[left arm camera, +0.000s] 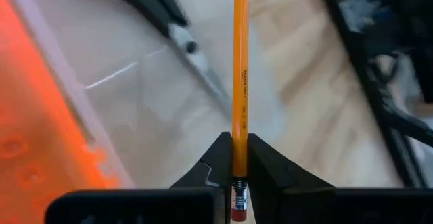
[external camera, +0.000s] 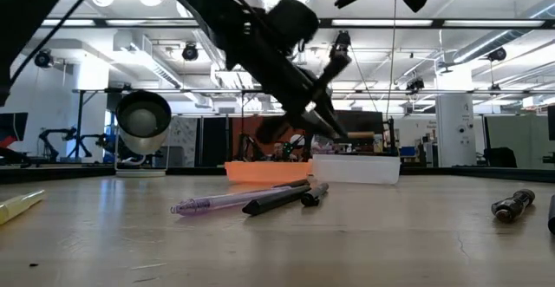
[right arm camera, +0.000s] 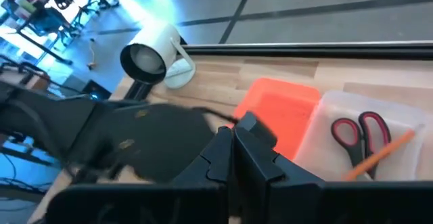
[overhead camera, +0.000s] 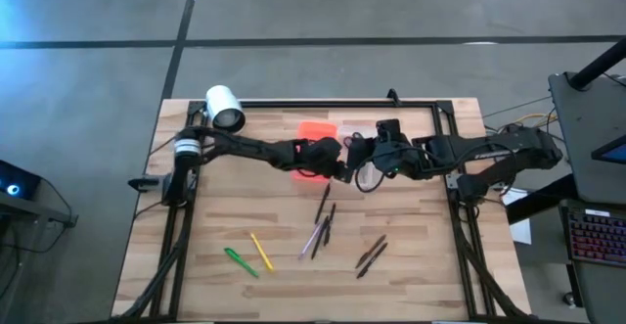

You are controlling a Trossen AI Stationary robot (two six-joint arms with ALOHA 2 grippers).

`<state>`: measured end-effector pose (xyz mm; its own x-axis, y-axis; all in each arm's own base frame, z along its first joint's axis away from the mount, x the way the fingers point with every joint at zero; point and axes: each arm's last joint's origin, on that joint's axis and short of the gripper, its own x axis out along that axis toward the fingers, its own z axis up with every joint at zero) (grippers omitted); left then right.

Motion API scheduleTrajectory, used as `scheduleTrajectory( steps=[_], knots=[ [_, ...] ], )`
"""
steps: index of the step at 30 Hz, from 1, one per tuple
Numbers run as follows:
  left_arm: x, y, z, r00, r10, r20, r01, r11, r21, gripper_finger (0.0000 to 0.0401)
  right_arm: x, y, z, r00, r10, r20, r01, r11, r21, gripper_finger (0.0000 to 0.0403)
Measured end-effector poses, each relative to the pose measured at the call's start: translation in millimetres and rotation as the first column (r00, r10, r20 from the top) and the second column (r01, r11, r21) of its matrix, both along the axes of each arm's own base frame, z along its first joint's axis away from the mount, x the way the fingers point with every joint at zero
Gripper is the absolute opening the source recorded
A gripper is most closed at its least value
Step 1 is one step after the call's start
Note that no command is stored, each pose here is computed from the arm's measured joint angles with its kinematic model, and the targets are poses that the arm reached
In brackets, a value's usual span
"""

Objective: Pick & place school supplies into a supply box
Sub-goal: Put the orange pencil into the orange supply box, then put the green pen into the orange supply box

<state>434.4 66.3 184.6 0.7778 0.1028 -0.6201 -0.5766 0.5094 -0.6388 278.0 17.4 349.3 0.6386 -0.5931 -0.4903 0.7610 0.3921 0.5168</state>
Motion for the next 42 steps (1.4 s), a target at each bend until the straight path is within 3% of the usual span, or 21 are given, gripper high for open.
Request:
scheduleTrajectory(
  steps=[11, 22, 28, 32, 37, 42],
  knots=[
    [1, 8, -16, 0.996, 0.025, -0.091, -0.024, 1.000, 0.016, 0.0013, -12, 2, 3, 0.999, -0.010, -0.045, 0.008, 0.999, -0.033, 0.0009],
    [0, 10, -16, 0.994, 0.042, -0.104, -0.033, 0.995, 0.090, 0.0048, -10, 2, 0, 0.998, -0.021, -0.059, 0.019, 0.999, -0.043, 0.0009],
    [0, 10, -15, 0.994, 0.009, -0.112, 0.005, 0.992, 0.129, 0.0051, -10, 2, -1, 0.998, -0.021, -0.061, 0.019, 0.999, -0.041, 0.0009],
    [-6, 4, -3, 0.985, -0.102, -0.141, 0.122, 0.983, 0.137, 0.0051, -10, 3, -2, 0.995, 0.027, -0.099, -0.031, 0.999, -0.041, 0.0009],
    [-29, -27, 36, 0.932, -0.249, -0.264, 0.320, 0.906, 0.276, 0.0051, -11, 0, -12, 0.972, 0.153, -0.177, -0.143, 0.988, 0.066, 0.0009],
    [-69, -62, 74, 0.820, -0.363, -0.442, 0.539, 0.750, 0.383, 0.0051, -10, -4, -33, 0.952, 0.212, -0.219, -0.182, 0.972, 0.151, 0.0009]
  ],
)
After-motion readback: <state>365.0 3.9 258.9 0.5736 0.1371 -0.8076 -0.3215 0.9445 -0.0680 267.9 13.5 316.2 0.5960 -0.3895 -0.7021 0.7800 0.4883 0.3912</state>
